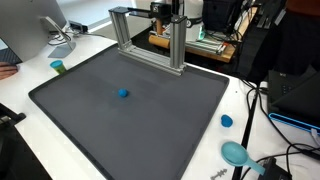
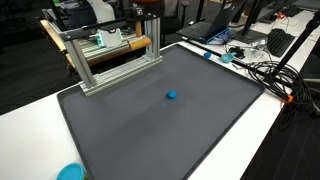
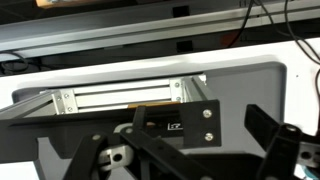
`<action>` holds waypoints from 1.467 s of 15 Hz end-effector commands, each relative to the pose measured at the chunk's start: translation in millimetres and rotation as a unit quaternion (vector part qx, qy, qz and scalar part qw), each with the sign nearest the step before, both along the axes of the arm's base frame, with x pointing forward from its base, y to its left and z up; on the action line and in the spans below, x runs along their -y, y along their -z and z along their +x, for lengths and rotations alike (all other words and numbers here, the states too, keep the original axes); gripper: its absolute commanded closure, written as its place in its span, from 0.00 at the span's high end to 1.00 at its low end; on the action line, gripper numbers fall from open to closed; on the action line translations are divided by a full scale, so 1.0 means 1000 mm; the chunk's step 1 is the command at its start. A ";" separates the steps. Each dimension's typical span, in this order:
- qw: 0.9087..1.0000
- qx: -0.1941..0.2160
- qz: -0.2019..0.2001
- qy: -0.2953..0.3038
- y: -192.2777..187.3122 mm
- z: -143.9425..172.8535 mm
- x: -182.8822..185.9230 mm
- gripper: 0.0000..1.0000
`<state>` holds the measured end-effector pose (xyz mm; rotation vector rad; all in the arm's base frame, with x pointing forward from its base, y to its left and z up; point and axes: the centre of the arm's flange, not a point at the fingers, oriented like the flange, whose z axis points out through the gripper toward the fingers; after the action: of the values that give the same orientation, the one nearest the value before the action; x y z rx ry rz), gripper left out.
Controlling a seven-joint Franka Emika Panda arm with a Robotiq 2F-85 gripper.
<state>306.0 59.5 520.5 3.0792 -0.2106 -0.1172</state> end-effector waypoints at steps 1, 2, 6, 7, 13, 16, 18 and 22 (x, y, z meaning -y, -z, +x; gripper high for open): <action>0.998 0.062 -0.013 -0.006 0.010 0.003 0.030 1.00; 0.996 0.084 -0.013 0.003 0.010 0.011 0.035 1.00; 0.996 0.084 -0.005 0.029 0.007 0.021 0.038 1.00; 0.996 0.086 -0.005 0.034 0.007 0.022 0.042 1.00; 0.989 0.149 0.010 0.023 0.006 0.026 0.046 1.00; 0.981 0.188 0.024 0.038 0.012 0.033 0.060 1.00; 0.984 0.175 0.010 0.037 0.005 0.036 0.052 1.00; 0.978 0.202 0.032 0.043 0.010 0.037 0.059 1.00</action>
<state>342.6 2.4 512.2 3.0936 -0.3551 0.4327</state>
